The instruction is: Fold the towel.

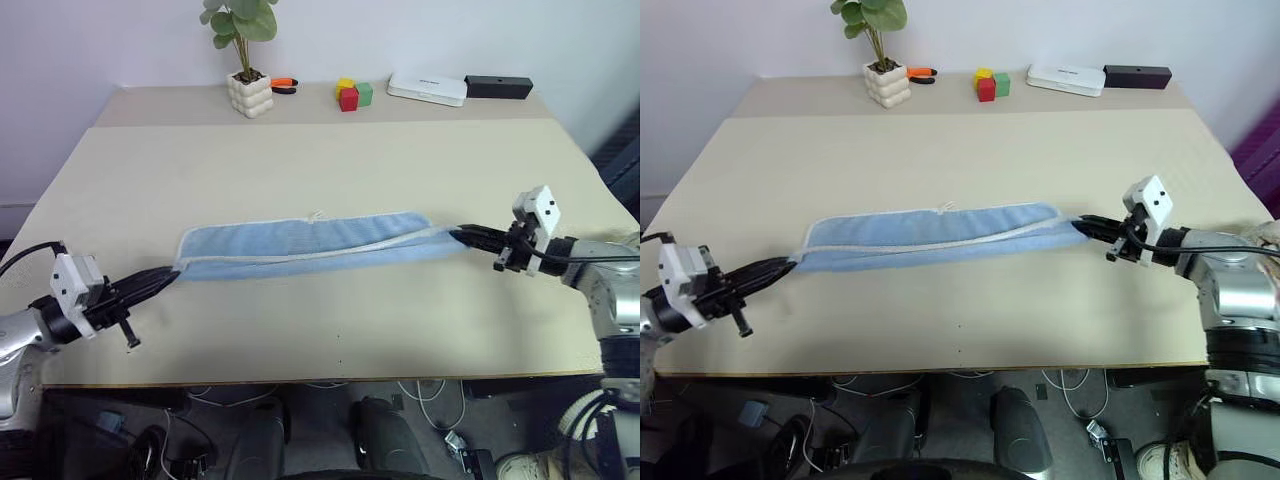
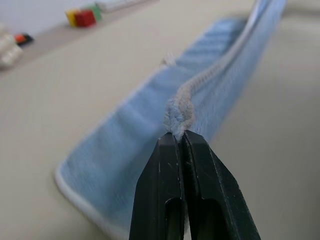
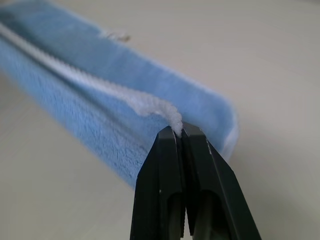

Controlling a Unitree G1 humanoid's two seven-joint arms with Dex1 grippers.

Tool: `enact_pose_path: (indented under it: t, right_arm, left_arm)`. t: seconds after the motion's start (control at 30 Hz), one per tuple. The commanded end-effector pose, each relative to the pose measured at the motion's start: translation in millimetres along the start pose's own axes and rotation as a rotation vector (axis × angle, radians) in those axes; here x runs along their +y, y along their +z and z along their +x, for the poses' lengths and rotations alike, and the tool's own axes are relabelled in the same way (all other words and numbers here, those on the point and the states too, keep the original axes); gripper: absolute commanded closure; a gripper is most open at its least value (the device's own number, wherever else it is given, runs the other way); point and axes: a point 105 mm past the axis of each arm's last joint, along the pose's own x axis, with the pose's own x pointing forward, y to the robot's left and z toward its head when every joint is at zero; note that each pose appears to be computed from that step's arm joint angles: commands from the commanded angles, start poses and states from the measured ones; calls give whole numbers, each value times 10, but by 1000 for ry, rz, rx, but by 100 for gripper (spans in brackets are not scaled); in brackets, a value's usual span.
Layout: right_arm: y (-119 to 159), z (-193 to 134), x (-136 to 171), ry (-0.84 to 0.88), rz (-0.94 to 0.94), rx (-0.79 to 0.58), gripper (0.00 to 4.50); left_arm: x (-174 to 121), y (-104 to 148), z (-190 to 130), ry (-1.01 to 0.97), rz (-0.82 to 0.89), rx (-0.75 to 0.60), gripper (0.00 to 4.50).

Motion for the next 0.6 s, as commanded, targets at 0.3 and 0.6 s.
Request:
enact_pose_path:
  t: [0.3, 0.6]
  right_arm:
    - [231, 411, -290, -127, -41, -124, 447]
    - [106, 473, -319, -135, -27, -106, 447]
  left_arm:
    - [354, -52, 119, 96, 61, -7, 450]
    - [669, -177, 189, 209, 112, 29, 450]
